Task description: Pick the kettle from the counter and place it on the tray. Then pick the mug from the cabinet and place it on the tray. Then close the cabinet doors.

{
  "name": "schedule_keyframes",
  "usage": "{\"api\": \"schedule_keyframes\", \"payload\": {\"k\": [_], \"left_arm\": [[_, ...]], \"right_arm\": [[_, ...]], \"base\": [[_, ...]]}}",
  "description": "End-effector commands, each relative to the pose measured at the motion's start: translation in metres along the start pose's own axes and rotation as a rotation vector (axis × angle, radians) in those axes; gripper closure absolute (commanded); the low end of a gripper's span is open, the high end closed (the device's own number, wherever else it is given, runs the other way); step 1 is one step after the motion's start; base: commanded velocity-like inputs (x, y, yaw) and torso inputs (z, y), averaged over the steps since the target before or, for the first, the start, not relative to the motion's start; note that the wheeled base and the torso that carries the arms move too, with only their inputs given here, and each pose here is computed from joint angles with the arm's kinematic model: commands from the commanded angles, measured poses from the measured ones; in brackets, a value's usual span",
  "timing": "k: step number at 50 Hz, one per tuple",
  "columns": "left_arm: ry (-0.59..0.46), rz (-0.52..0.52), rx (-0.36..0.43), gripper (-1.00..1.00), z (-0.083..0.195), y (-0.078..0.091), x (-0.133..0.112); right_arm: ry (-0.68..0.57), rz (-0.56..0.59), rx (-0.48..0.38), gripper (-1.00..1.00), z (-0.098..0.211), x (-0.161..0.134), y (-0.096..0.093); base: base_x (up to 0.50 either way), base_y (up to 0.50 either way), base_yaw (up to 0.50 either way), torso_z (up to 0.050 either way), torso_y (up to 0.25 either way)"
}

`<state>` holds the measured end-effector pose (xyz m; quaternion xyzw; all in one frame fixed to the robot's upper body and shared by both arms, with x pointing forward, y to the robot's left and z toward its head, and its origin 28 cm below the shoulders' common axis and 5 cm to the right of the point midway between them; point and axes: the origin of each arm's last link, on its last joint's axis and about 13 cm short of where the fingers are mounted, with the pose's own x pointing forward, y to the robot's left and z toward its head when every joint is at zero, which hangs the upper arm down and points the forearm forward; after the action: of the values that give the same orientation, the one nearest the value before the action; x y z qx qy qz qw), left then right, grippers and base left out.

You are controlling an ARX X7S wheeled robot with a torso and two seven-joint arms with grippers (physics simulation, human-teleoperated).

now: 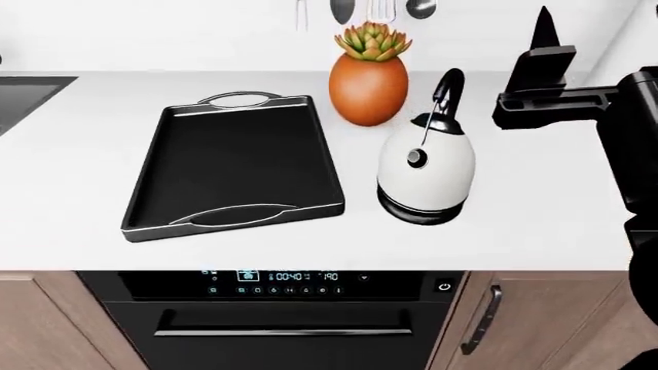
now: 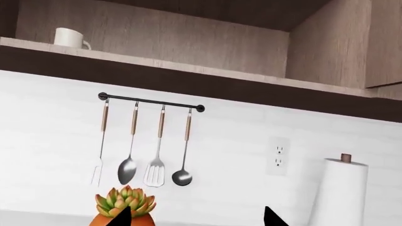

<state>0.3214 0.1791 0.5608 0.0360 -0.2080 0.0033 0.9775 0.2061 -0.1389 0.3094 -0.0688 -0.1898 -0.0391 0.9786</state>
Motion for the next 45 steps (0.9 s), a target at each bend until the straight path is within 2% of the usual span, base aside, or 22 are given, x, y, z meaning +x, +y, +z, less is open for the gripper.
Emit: {"api": "schedule_keyframes", "payload": {"k": [1, 17, 26, 45], "left_arm": [[-0.004, 0.036, -0.045, -1.0, 0.01, 0.004, -0.004], [-0.016, 0.034, -0.08, -1.0, 0.03, 0.005, -0.018], [0.082, 0.048, -0.086, -1.0, 0.026, 0.006, -0.023], [0.119, 0.017, -0.062, -1.0, 0.021, 0.0, -0.022]], "right_arm": [[0.006, 0.007, -0.001, -1.0, -0.002, 0.001, 0.0], [0.012, 0.019, 0.001, -1.0, -0.004, -0.003, 0.001], [0.023, 0.026, 0.004, -1.0, -0.008, 0.0, 0.003], [0.038, 0.025, 0.015, -1.0, -0.016, 0.001, 0.003]], "base": [[0.5, 0.0, 0.0, 0.0, 0.0], [0.5, 0.0, 0.0, 0.0, 0.001], [0.5, 0.0, 0.0, 0.0, 0.001], [0.5, 0.0, 0.0, 0.0, 0.001]]}}
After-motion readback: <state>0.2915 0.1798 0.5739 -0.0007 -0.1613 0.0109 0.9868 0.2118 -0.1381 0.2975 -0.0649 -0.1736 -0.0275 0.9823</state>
